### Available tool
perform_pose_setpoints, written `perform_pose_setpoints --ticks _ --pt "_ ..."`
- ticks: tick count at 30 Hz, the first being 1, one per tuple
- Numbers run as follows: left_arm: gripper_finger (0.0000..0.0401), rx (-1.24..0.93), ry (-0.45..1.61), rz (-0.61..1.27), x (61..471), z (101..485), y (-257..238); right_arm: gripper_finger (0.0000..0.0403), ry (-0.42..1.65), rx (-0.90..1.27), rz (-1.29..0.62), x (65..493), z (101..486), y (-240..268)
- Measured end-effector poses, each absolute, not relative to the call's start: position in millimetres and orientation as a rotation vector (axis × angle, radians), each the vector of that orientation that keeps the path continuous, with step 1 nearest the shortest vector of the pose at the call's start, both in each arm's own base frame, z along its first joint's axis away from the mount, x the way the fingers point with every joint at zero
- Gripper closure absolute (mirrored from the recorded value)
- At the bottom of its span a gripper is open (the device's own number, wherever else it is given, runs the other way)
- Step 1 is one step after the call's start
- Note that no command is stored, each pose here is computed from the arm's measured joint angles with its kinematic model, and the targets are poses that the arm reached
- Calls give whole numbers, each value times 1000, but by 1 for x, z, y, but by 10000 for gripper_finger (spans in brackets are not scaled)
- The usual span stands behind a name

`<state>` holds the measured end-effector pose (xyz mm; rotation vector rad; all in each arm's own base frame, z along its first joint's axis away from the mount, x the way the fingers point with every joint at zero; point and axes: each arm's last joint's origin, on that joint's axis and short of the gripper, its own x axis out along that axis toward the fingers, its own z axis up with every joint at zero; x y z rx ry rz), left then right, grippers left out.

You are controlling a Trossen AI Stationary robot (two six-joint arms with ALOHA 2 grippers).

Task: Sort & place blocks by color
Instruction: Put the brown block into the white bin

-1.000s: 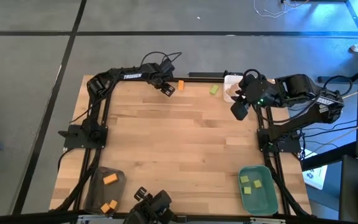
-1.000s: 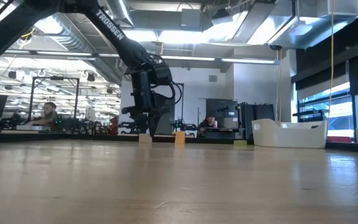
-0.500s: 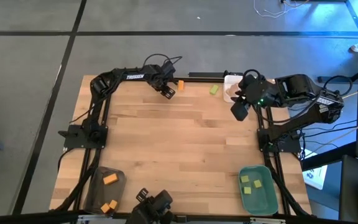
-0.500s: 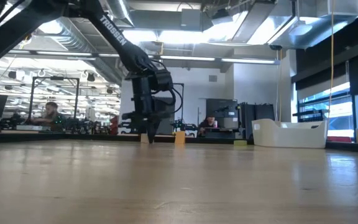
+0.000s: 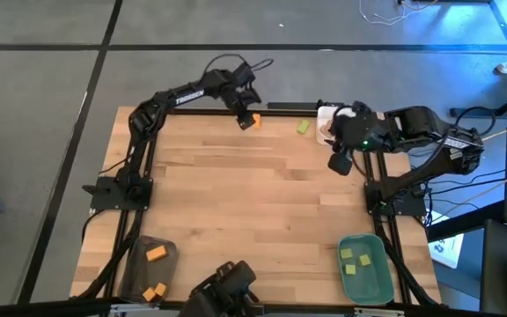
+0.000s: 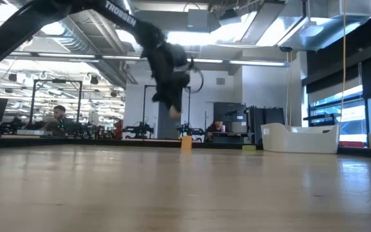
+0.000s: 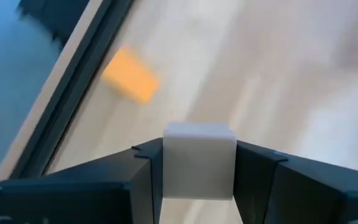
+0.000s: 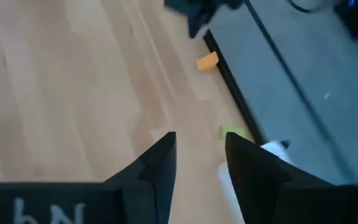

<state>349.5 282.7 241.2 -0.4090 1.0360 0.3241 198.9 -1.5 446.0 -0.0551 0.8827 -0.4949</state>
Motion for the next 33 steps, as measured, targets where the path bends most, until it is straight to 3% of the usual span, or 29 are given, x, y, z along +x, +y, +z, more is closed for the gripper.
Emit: perform_pose_setpoints --ticks 8,14,33 --pt "288 -232 858 -28 363 324 258 264 1044 -436 -300 227 430 0" --pt "288 -138 718 -324 372 359 225 264 1098 -586 -216 254 417 0" --pt "288 -94 623 -617 400 369 161 264 972 -829 -58 308 403 4"
